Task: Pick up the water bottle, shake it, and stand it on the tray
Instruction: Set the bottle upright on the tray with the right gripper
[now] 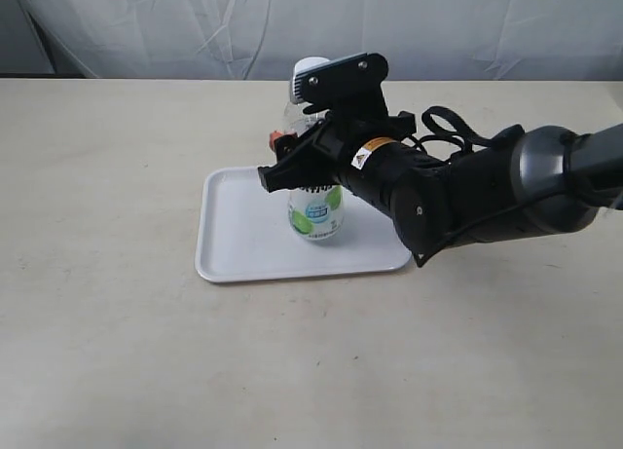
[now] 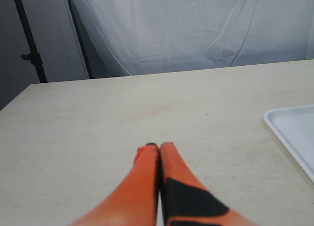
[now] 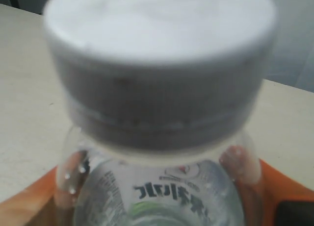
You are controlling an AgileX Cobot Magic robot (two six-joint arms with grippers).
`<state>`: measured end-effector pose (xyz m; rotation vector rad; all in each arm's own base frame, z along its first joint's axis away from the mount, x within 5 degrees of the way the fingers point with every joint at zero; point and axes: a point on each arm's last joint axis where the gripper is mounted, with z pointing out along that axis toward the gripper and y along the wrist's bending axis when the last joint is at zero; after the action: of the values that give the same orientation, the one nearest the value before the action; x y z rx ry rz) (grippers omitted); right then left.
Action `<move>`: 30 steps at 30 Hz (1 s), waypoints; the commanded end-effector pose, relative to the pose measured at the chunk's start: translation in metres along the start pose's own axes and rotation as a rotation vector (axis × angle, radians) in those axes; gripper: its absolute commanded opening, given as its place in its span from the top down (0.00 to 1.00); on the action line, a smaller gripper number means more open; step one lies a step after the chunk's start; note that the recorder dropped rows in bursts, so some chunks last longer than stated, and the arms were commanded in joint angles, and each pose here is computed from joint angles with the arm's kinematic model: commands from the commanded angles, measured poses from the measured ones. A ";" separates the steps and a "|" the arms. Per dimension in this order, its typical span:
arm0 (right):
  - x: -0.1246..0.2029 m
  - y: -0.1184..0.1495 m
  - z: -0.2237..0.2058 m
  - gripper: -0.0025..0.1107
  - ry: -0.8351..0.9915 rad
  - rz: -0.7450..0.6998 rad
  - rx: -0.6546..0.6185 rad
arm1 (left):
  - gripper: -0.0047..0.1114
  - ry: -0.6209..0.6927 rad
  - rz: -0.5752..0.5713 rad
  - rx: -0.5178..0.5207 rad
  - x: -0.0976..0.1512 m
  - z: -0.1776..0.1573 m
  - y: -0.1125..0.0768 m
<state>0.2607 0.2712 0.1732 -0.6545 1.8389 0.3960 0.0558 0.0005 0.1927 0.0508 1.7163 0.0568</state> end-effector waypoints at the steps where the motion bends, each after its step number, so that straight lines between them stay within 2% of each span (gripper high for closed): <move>1: -0.009 0.001 -0.001 0.59 -0.051 -0.004 0.001 | 0.96 -0.004 -0.004 0.000 0.000 0.000 0.000; 10: -0.008 0.001 -0.001 0.58 -0.042 0.006 0.004 | 0.96 -0.006 -0.004 0.000 0.000 0.000 0.000; 17: -0.008 0.000 -0.001 0.41 -0.050 0.017 0.014 | 0.96 -0.006 -0.004 0.000 0.000 0.000 0.000; 22: -0.009 0.000 -0.001 0.41 -0.051 0.011 0.011 | 0.96 -0.006 -0.004 0.000 0.000 0.000 0.000; 24: -0.009 0.000 -0.001 0.35 -0.051 0.011 0.011 | 0.96 -0.006 -0.004 0.000 0.000 0.000 0.000; 27: -0.008 0.000 -0.001 0.18 -0.046 0.011 0.009 | 0.96 -0.006 -0.004 0.000 0.000 0.000 0.000; 30: -0.011 0.001 -0.002 0.16 -0.067 -0.004 0.005 | 0.96 -0.006 -0.004 0.000 0.000 0.000 0.000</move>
<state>0.2620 0.2713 0.1764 -0.6317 1.8217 0.4003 0.0558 0.0005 0.1927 0.0508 1.7163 0.0568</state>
